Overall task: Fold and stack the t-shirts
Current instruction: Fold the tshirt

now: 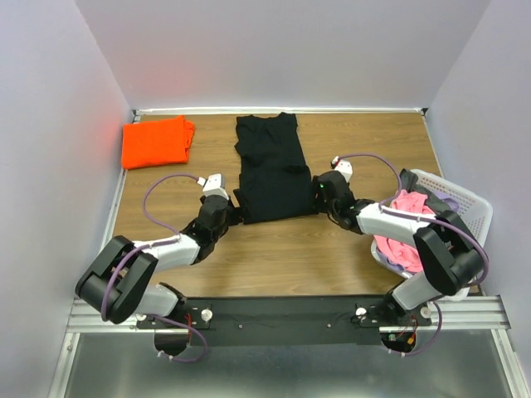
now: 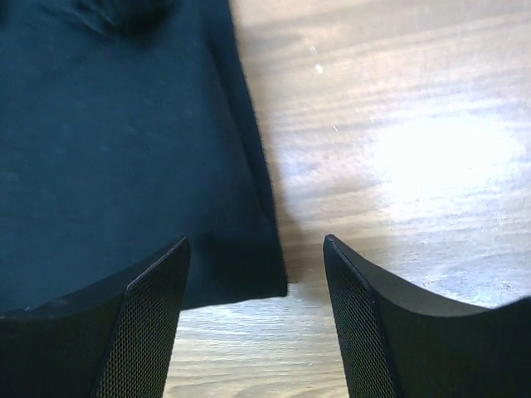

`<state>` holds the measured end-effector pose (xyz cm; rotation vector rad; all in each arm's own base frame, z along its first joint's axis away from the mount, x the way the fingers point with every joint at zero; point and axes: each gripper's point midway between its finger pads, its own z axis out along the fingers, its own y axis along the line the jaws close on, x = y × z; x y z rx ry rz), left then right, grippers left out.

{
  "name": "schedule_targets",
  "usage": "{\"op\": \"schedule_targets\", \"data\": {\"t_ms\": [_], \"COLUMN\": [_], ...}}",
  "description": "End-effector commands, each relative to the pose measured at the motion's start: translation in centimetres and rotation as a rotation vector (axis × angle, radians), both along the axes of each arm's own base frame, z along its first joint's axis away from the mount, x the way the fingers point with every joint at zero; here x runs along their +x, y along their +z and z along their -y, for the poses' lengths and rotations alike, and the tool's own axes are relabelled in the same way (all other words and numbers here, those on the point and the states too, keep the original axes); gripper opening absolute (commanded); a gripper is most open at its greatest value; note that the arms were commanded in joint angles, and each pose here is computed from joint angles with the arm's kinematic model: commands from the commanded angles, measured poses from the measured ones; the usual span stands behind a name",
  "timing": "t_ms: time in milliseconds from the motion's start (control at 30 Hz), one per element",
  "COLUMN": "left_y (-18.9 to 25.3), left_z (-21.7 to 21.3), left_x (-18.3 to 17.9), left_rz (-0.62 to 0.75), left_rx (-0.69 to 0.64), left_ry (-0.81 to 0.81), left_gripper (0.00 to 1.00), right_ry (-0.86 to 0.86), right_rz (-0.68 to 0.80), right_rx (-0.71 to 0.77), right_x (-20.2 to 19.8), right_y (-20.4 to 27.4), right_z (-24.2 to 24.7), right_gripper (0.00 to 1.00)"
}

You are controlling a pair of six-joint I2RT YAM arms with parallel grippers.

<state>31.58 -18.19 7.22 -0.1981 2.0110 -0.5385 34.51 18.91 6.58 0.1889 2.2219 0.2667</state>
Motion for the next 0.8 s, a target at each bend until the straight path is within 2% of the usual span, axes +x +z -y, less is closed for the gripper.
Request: {"op": "schedule_targets", "data": {"t_ms": [0, 333, 767], "left_y": [-0.9, -3.2, -5.0], "left_z": [0.2, 0.7, 1.6], "left_x": [-0.1, -0.7, -1.9], "left_rz": [-0.010, -0.062, -0.109], "left_rx": [0.004, 0.016, 0.032], "left_ry": [0.000, -0.027, -0.033], "left_gripper": [0.91, 0.90, 0.83], "right_ry": [-0.041, -0.022, 0.021], "right_rz": [-0.050, -0.144, -0.230], "right_rx": [-0.021, -0.032, 0.013], "right_x": [0.0, -1.1, -3.8], "right_y": [-2.0, -5.4, -7.2], "right_z": [0.7, 0.6, 0.4], "right_gripper": [0.72, 0.62, 0.49]}}
